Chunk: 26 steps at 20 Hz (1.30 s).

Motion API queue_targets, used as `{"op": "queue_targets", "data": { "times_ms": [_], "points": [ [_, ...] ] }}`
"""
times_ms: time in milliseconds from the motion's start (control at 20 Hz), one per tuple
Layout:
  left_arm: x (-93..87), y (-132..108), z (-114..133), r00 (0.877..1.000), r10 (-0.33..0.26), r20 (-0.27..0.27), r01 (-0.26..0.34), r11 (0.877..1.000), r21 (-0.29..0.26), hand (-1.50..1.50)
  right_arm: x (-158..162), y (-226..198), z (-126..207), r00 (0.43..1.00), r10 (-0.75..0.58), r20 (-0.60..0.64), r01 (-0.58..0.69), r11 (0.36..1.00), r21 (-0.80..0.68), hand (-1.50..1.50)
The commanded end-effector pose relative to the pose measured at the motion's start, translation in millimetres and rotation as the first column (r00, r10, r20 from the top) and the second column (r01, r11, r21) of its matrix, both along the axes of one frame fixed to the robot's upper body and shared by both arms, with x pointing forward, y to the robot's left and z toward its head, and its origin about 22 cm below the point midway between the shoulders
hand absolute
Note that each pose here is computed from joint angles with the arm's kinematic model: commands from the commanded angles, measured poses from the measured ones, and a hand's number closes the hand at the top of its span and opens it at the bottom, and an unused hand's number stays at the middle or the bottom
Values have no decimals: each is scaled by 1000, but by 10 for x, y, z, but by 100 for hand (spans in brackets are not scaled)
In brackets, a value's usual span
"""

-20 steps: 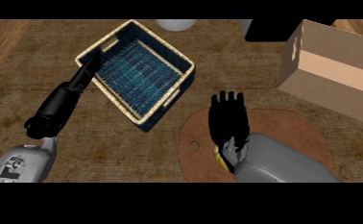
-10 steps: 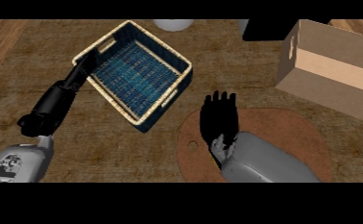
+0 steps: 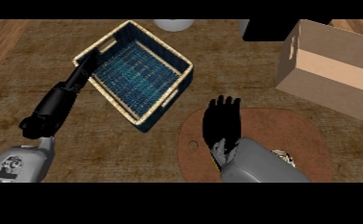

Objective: Pick the squash from the cutting board and place it in the cardboard box

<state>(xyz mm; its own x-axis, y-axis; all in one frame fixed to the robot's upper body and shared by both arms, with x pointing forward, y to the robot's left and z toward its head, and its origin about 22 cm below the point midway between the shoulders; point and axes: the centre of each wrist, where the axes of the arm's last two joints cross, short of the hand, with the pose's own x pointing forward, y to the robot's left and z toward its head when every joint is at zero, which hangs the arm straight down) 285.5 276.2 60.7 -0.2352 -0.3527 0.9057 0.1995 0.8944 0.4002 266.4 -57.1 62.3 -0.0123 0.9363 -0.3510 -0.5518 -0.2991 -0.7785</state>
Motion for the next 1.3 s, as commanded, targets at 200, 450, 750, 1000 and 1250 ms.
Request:
{"op": "queue_targets", "data": {
  "times_ms": [200,450,750,1000,1250],
  "points": [
    [26,7,-45,1000,15,14,-16,1000,5,0,-110,-136,-191,979,-201,43,206,957,-204,-150],
    [90,-133,3,1000,-10,16,11,1000,-12,0,-240,93,-156,993,-115,15,116,975,-192,150],
    [27,32,57,999,-17,33,17,1000,-5,0,-436,-25,-77,995,-9,102,28,981,-191,150],
    [71,-170,-97,1000,-26,-2,26,1000,6,0,-233,-82,-68,989,82,123,-54,975,-217,150],
    [42,-118,60,1000,-18,16,18,1000,-8,0,-600,-194,326,857,478,194,-514,819,256,150]
  ]
}}
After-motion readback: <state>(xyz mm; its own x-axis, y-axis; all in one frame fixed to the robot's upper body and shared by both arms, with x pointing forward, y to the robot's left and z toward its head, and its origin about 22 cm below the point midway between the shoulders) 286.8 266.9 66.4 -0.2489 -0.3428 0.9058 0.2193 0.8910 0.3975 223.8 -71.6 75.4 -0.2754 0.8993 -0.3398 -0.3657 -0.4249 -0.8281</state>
